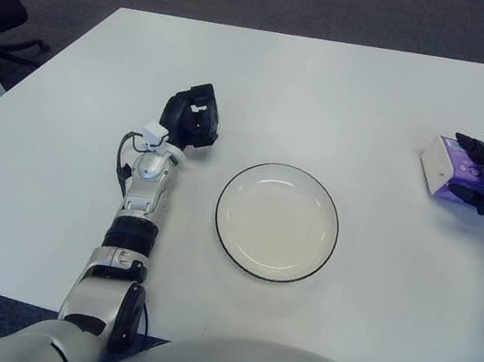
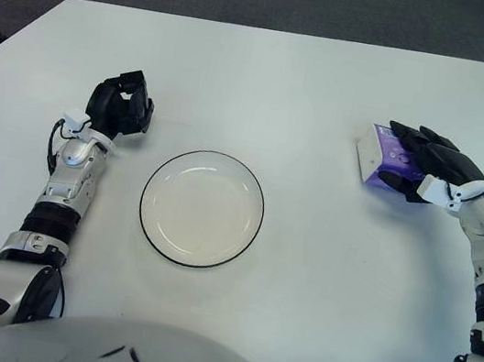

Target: Put the tissue paper into the plate.

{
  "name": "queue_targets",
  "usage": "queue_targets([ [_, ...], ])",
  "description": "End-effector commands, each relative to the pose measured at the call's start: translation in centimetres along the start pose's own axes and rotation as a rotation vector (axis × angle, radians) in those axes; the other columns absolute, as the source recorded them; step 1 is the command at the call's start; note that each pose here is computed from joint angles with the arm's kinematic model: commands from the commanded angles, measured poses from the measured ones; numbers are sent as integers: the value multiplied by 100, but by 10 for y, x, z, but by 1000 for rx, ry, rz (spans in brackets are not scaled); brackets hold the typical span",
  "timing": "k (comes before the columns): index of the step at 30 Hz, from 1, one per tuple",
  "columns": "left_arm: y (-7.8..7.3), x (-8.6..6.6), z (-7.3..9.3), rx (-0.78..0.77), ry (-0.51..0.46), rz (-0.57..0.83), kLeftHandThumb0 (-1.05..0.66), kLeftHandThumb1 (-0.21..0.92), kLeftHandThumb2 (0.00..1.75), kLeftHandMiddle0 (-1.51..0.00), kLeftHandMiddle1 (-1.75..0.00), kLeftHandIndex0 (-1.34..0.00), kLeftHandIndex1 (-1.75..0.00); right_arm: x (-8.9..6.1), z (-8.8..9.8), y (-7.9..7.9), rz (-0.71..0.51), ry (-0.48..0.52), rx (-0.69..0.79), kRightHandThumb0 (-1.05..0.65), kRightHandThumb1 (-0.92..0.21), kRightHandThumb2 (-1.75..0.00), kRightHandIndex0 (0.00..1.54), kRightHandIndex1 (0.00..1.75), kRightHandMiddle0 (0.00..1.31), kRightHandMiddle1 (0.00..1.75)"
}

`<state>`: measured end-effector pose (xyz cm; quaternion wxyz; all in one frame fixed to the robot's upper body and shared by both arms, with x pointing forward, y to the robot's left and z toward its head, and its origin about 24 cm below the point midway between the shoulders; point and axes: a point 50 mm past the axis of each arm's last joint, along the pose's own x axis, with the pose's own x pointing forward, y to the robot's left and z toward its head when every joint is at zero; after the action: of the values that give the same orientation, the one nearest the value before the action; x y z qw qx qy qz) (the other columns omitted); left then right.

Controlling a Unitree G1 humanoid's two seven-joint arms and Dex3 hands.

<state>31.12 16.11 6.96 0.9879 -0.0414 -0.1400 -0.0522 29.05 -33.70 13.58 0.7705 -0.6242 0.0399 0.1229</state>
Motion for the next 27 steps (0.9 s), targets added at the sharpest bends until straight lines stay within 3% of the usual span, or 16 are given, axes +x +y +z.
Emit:
queue_targets([
  [1,5,-56,-53,-51,227,77,-35,51,117,-139,-175,-108,-175,8,2,19,113,-14,30,-104,-92,-75,0,0,0,0],
  [10,6,-57,-53,-54,230,78,-35,50,117,-140,-175,-108,-175,15,4,28,144,-7,37,-100,-92,-70,0,0,2,1],
  [14,5,-57,-53,-52,229,81,-35,50,118,-139,-175,-109,-175,15,2,30,109,-3,10,-95,-92,-66,1,0,0,20],
  [16,5,-57,-53,-51,229,82,-36,51,118,-139,-175,-109,-175,14,1,31,73,-1,-13,-87,-92,-61,8,5,0,39],
  [18,5,-57,-53,-51,228,83,-36,51,118,-139,-175,-109,-175,14,0,32,44,1,-30,-75,-87,-60,4,55,0,88],
  [20,5,-57,-53,-53,228,83,-36,52,118,-138,-175,-110,-175,14,-2,32,24,10,-37,-69,-82,-66,2,84,0,118],
  [21,5,-57,-53,-54,229,82,-36,52,118,-138,-175,-110,-175,14,-3,33,16,15,-39,-57,-82,-65,2,108,9,139],
  [23,5,-57,-53,-56,230,81,-36,52,118,-138,-175,-110,-175,14,-4,34,0,22,-39,-47,-82,-65,2,131,16,156],
  [24,5,-57,-53,-58,231,81,-36,52,117,-138,-175,-110,-175,13,-5,34,-18,25,-34,-30,-78,-70,11,141,22,163],
  [27,4,-56,-54,-64,233,78,-37,54,116,-138,-175,-110,-175,13,-6,33,-69,28,-31,-10,-53,-98,42,145,38,171],
])
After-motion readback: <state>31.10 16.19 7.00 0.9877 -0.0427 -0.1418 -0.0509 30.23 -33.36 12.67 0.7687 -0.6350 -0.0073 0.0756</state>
